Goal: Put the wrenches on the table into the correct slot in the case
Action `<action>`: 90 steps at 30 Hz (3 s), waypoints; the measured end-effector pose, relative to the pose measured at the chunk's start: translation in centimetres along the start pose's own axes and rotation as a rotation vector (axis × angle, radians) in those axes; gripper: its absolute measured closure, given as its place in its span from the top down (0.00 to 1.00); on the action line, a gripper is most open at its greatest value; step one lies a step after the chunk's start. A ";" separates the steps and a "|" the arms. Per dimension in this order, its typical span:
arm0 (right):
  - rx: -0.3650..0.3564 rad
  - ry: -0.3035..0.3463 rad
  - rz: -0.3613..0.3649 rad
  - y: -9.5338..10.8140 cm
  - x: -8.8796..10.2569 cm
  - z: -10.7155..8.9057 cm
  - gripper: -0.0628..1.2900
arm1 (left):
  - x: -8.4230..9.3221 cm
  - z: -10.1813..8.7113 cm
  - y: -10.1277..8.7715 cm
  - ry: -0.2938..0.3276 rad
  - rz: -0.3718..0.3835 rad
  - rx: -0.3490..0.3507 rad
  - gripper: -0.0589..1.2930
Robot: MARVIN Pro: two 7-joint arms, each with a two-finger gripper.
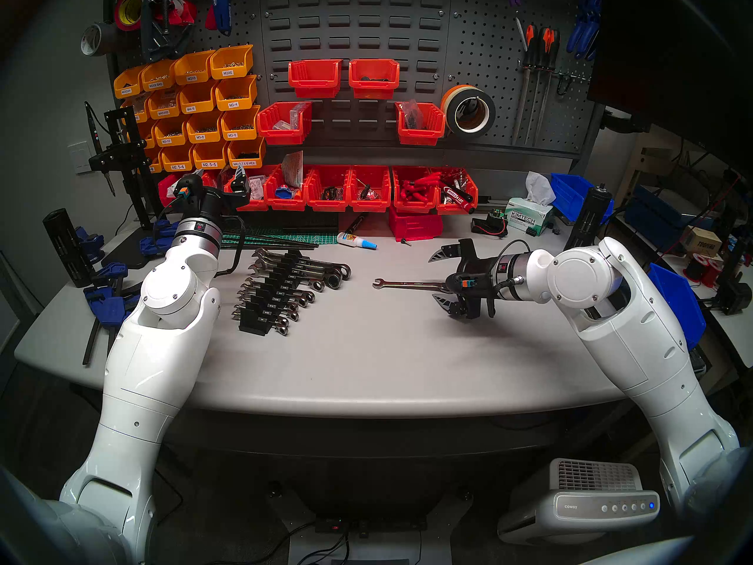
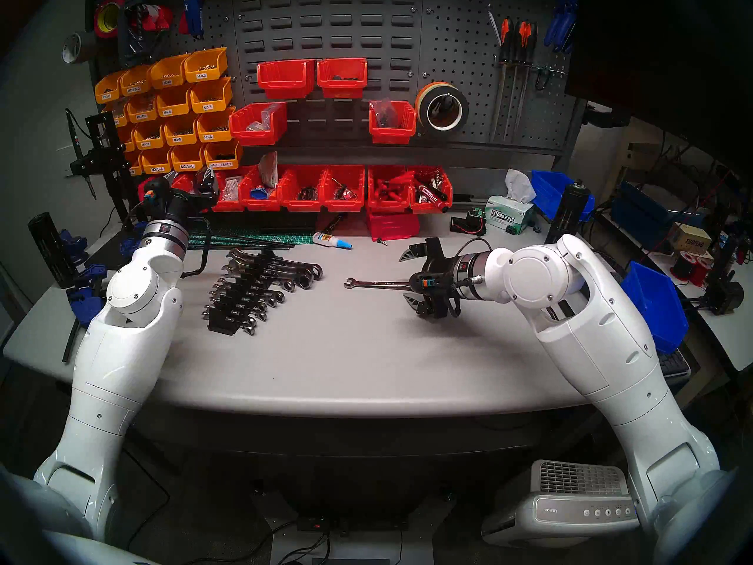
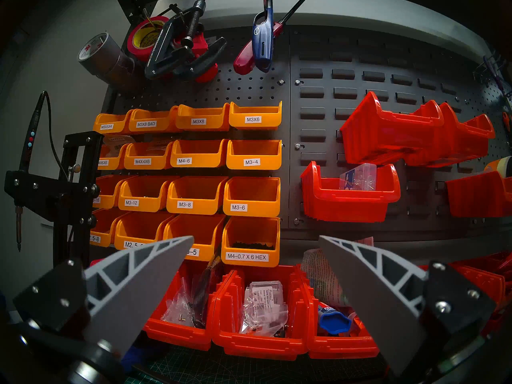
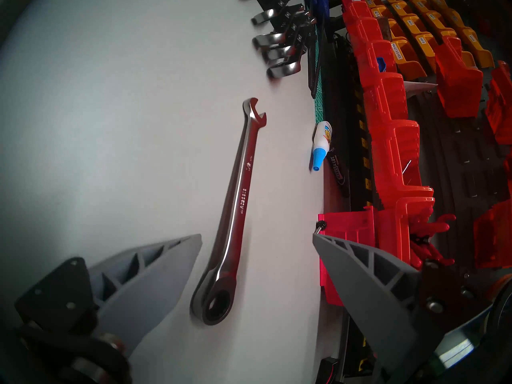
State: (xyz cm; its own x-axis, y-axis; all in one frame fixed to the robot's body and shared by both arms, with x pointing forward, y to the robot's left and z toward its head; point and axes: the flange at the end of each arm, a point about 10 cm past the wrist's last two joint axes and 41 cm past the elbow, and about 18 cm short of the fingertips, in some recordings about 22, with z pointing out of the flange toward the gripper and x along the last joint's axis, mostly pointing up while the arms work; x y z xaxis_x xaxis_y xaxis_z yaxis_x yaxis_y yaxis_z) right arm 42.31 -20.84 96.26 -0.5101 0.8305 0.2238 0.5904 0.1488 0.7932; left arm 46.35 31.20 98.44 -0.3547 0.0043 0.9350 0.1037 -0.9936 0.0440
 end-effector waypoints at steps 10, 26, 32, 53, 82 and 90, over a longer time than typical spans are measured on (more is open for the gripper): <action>-0.003 0.002 -0.014 0.6 0.6 1.2 0.88 | 0.0 0.0 0.0 0.000 0.000 0.000 0.96; -0.030 -0.019 -0.021 1.0 0.9 2.1 0.88 | 0.0 0.0 0.0 0.000 0.000 0.000 0.96; -0.047 -0.034 -0.012 1.0 0.7 2.2 0.88 | 0.0 0.0 0.0 0.000 0.000 0.000 0.96; -0.073 -0.085 -0.009 1.3 -0.6 2.4 0.88 | 0.0 0.0 0.0 0.000 0.000 0.000 0.96; -0.074 -0.052 -0.073 2.2 1.7 4.9 0.88 | 0.0 0.0 0.0 0.000 0.000 0.000 0.96; -0.078 -0.068 -0.060 2.3 1.9 5.1 0.88 | 0.0 0.0 0.0 0.000 0.000 0.000 0.96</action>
State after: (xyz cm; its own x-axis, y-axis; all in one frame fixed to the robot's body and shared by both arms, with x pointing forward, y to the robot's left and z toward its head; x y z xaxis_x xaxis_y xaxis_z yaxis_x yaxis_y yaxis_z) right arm 45.89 -16.24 95.66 -0.4983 0.8560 0.1377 0.5080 0.1595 0.8465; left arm 46.35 31.20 98.44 -0.3546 0.0043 0.9350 0.1037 -0.9936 0.0439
